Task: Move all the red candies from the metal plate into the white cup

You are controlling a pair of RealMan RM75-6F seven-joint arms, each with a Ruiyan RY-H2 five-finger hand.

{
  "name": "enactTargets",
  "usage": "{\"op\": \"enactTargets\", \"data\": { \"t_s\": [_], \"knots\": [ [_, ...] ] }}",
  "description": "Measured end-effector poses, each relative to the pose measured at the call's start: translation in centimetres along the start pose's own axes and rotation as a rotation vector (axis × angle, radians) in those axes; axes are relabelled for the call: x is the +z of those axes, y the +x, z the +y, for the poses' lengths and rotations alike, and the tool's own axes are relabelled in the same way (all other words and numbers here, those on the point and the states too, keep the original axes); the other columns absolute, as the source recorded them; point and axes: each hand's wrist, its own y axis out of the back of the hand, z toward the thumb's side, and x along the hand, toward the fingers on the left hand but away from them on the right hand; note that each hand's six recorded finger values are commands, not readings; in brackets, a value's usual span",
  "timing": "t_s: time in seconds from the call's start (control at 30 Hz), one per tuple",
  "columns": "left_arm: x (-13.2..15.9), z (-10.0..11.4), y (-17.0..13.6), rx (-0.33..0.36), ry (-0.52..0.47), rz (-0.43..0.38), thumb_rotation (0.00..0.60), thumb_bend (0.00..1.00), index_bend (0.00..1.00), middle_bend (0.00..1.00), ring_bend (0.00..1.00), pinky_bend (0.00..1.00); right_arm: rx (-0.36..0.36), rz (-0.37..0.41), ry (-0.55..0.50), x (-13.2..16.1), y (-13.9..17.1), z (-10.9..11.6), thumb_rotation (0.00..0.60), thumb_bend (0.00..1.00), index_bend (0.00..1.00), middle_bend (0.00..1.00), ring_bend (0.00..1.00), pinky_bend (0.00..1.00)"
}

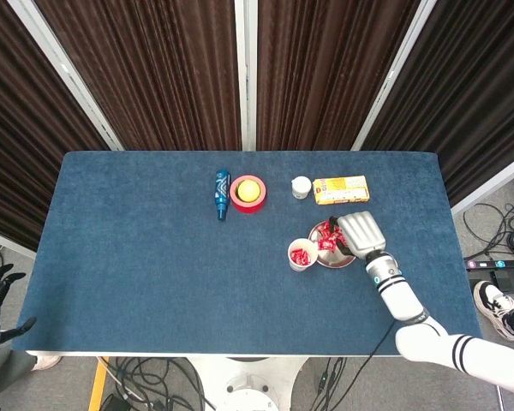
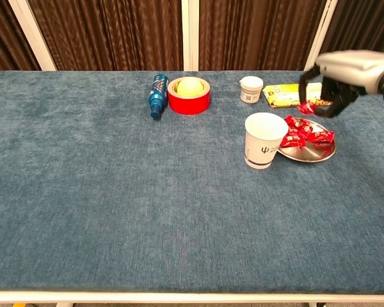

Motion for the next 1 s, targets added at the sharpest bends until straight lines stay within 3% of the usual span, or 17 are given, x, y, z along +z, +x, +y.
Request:
{"op": "enactTargets", "data": {
  "t_s": [0.17, 0.37, 0.53, 0.63, 0.83, 1.0],
  "knots": [
    [-0.1, 0.0, -0.1, 0.0, -0.001, 0.002, 0.6, 0.0, 0.3, 0.24, 0.14, 0.18, -0.041, 0.111, -0.002, 3.2, 1.2, 1.8, 0.6, 0.4, 0.58, 1.0, 0.99, 1.0],
    [-0.3, -0.1, -0.3, -0.004, -0.003, 0.012, 0.6, 0.0, 0.3, 0.24, 0.14, 0.18, 0.004, 0.142, 0.05, 4.9, 0.5, 0.3, 0.6, 0.35, 0.47, 1.0, 0.99, 1.0],
    [-0.5, -0.4, -0.3, -0.01, -0.006, 0.016, 0.6, 0.0, 0.3, 0.24, 0.14, 0.18, 0.035, 0.141, 0.072, 5.6, -0.2, -1.0, 0.6, 0.16, 0.38, 1.0, 0.99, 1.0],
    [-0.6, -0.4, -0.3, -0.009, -0.008, 0.017, 0.6, 0.0, 0.3, 0.24, 0.14, 0.18, 0.018, 0.134, 0.065, 5.5, -0.3, -0.7, 0.6, 0.1, 0.34, 1.0, 0.99, 1.0],
    [-0.6, -0.4, -0.3, -0.006, -0.013, 0.015, 0.6, 0.0, 0.3, 0.24, 0.14, 0.18, -0.052, 0.061, 0.023, 3.0, -0.1, 1.4, 0.6, 0.1, 0.34, 1.0, 0.99, 1.0],
    [-0.5, -0.6, -0.3, -0.007, -0.017, 0.011, 0.6, 0.0, 0.3, 0.24, 0.14, 0.18, -0.015, -0.033, 0.022, -0.1, -0.6, 0.8, 0.6, 0.15, 0.4, 1.0, 0.99, 1.0]
  ]
}}
